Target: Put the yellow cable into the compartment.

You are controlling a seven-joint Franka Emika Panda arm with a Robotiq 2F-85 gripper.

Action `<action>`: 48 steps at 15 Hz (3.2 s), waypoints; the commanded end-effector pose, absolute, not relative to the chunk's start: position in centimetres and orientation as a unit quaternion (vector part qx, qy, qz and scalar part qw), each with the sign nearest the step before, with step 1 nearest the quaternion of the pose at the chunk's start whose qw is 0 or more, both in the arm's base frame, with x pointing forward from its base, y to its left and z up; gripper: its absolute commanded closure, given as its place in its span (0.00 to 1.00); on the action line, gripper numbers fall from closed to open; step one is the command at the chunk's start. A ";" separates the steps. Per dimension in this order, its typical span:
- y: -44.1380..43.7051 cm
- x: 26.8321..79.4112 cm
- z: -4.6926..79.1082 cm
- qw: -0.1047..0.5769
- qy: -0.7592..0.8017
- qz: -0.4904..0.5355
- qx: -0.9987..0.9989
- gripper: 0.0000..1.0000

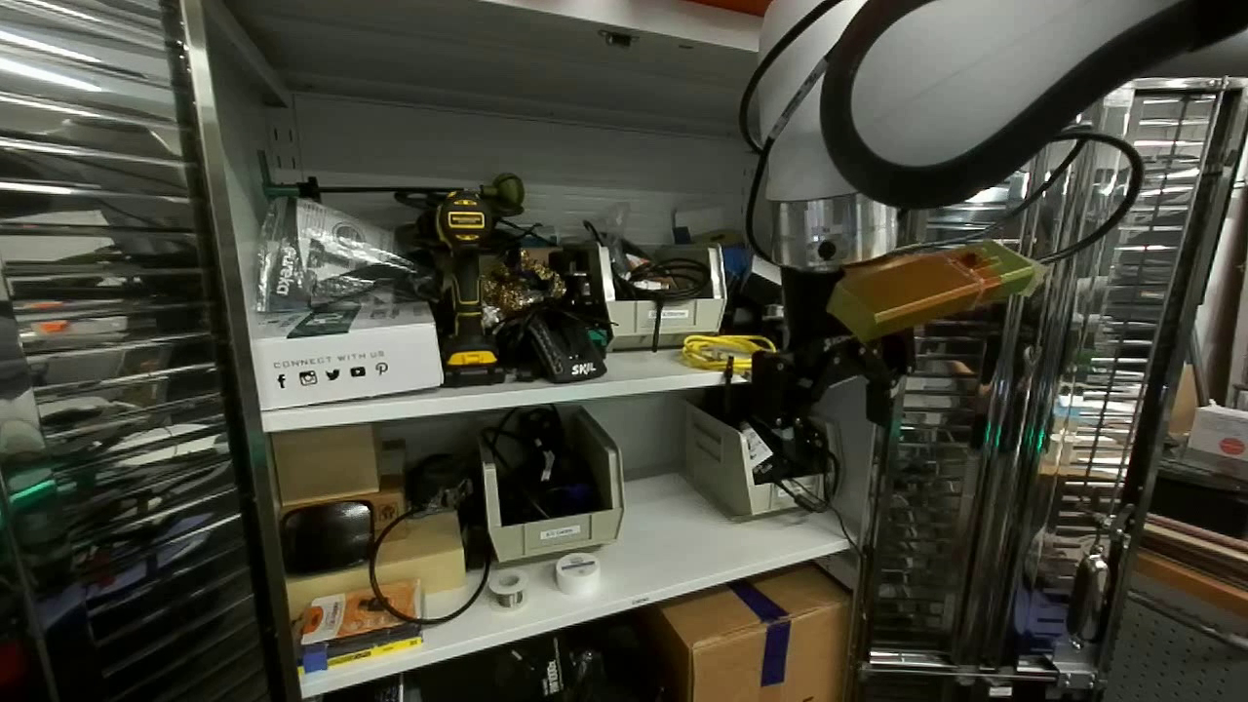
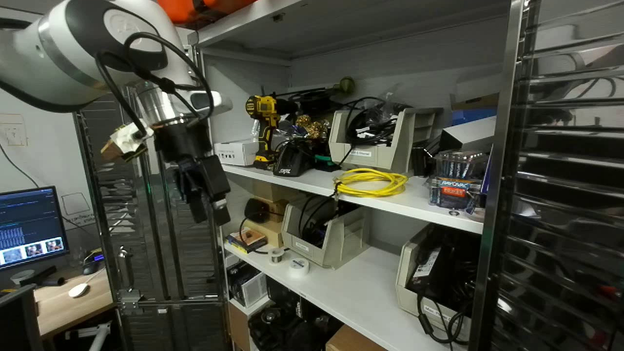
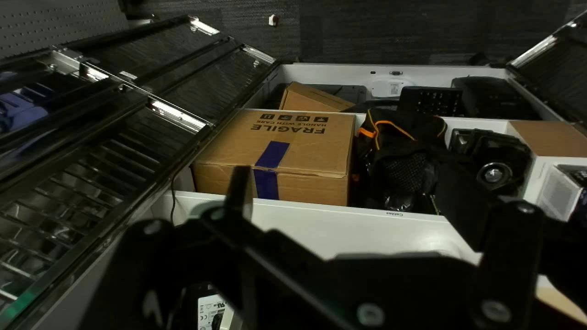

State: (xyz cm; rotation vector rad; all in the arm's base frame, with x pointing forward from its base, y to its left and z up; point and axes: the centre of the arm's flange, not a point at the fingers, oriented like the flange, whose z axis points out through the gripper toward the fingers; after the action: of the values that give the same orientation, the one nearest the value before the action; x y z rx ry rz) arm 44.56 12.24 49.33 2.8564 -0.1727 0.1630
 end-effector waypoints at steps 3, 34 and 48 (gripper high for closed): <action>7.0 53.0 50.5 0.054 -0.164 0.071 0.982 0.00; -2.1 66.6 52.1 -0.005 -0.503 0.088 0.860 0.81; 4.9 58.2 55.7 0.022 -0.479 0.333 0.812 0.85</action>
State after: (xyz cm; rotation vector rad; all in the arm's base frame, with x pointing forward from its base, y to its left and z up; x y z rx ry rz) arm 62.88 2.76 54.42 2.5450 -1.5185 0.8285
